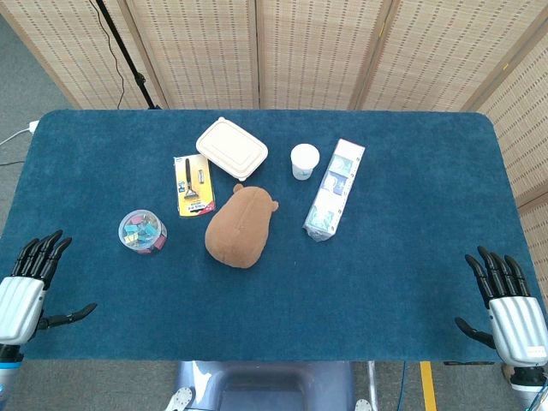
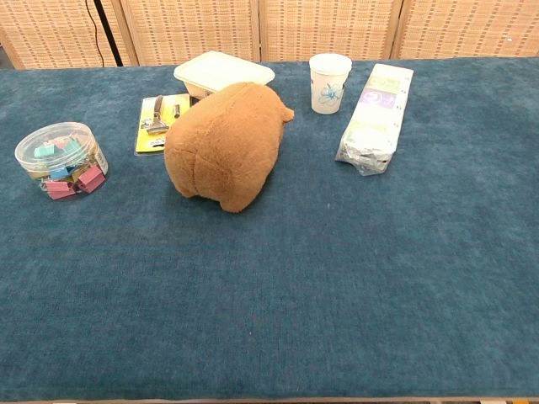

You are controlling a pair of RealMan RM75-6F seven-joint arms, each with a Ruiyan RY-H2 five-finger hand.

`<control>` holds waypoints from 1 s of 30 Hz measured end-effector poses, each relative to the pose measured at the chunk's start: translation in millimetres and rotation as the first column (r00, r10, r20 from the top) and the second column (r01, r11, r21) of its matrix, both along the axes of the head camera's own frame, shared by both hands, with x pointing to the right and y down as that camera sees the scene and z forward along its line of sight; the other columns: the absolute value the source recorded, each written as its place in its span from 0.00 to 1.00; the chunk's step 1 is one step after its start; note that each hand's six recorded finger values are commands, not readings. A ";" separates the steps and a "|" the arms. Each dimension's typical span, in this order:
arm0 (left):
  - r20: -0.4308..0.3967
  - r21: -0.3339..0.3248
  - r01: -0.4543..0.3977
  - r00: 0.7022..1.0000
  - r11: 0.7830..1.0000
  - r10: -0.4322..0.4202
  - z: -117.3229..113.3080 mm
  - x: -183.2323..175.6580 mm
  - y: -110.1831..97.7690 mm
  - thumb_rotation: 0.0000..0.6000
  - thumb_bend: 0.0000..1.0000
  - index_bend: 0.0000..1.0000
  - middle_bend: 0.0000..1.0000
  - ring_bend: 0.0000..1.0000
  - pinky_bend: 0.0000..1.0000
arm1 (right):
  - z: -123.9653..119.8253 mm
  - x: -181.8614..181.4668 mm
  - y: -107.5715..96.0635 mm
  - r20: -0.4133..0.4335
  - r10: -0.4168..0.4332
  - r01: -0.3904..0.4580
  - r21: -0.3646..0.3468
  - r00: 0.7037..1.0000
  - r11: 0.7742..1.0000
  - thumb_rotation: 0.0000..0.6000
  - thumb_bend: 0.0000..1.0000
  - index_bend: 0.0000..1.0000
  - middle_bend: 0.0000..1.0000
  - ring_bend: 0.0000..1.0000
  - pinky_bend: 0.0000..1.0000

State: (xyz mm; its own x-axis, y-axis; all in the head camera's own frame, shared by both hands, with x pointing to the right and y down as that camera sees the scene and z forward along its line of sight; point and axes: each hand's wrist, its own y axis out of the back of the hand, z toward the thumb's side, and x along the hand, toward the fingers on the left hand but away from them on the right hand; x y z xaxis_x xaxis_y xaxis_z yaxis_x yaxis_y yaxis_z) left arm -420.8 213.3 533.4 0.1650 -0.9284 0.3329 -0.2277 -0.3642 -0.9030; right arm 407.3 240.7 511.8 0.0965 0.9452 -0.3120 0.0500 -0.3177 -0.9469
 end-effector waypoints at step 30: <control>-0.041 0.181 -0.292 0.952 0.939 0.304 85.2 167.9 -114.2 0.02 0.00 0.10 0.00 0.00 0.00 | 10.4 -0.5 -1.0 0.038 0.015 -0.014 -0.044 0.999 0.999 1.00 0.00 0.00 0.00 0.00 0.00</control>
State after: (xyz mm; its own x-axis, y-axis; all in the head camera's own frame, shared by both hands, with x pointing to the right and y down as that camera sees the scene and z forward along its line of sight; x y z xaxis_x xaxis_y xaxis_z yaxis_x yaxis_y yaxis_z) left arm -252.8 99.1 618.6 0.4592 -0.8752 0.1525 -0.1947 -0.2666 -0.9439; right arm 406.8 239.8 522.2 0.0956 0.9320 -0.3496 0.0910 -0.3579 -0.9293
